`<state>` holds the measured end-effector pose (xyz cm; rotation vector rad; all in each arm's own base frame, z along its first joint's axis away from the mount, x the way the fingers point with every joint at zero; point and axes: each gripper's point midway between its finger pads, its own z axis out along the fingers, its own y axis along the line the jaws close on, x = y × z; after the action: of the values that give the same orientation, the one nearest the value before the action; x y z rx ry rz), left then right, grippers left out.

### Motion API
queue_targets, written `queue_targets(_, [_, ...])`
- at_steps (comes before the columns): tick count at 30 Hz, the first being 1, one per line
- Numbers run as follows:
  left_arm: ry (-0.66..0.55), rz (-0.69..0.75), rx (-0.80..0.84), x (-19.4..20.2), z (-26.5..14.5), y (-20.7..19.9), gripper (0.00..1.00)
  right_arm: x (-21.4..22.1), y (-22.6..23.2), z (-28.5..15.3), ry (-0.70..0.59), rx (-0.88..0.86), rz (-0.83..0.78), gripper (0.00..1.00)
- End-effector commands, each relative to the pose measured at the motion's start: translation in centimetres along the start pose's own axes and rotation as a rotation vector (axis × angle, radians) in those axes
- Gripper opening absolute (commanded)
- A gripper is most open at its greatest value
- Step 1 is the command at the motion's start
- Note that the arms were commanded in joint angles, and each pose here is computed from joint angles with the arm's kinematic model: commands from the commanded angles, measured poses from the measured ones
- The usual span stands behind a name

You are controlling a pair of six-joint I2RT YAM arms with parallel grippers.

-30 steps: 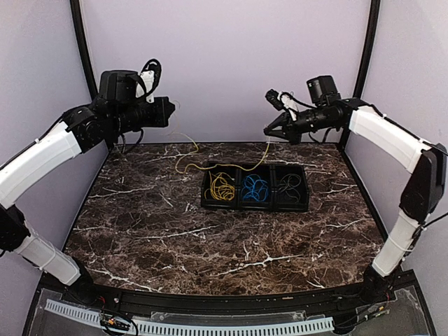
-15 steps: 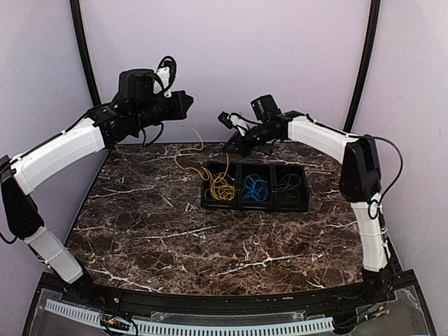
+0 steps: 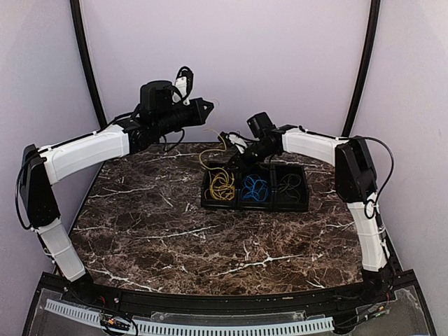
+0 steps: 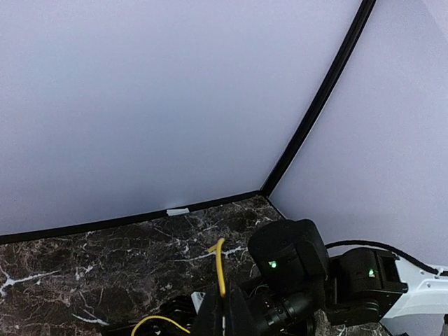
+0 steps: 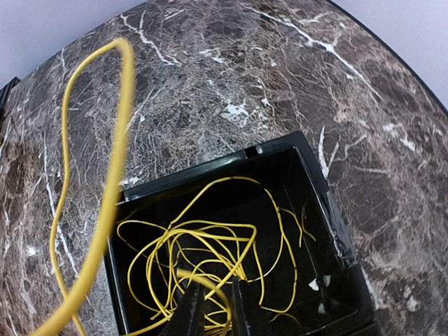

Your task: Untangle the cables

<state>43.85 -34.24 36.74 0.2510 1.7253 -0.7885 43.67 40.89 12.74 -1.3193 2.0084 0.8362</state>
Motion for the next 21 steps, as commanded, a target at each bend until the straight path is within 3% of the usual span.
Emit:
queue_targets(1, [-0.024, -0.032, 0.043, 0.9, 0.2, 0.0, 0.0, 0.3, 0.8, -1.2, 0.019, 0.012, -0.016, 0.22])
queue_targets(8, [0.0, -0.034, 0.02, 3.1, 0.2, 1.2, 0.0, 0.7, 0.7, -4.5, 0.021, 0.088, -0.037, 0.32])
queue_targets(15, [-0.042, 0.117, -0.064, -0.1, -0.8, 1.9, 0.0, 0.5, 2.4, -8.6, -0.01, 0.056, -0.023, 0.42])
queue_targets(21, [0.062, 0.016, 0.041, 4.4, 0.9, 1.2, 0.0, 2.3, 2.6, -13.8, -0.002, 0.165, -0.028, 0.51])
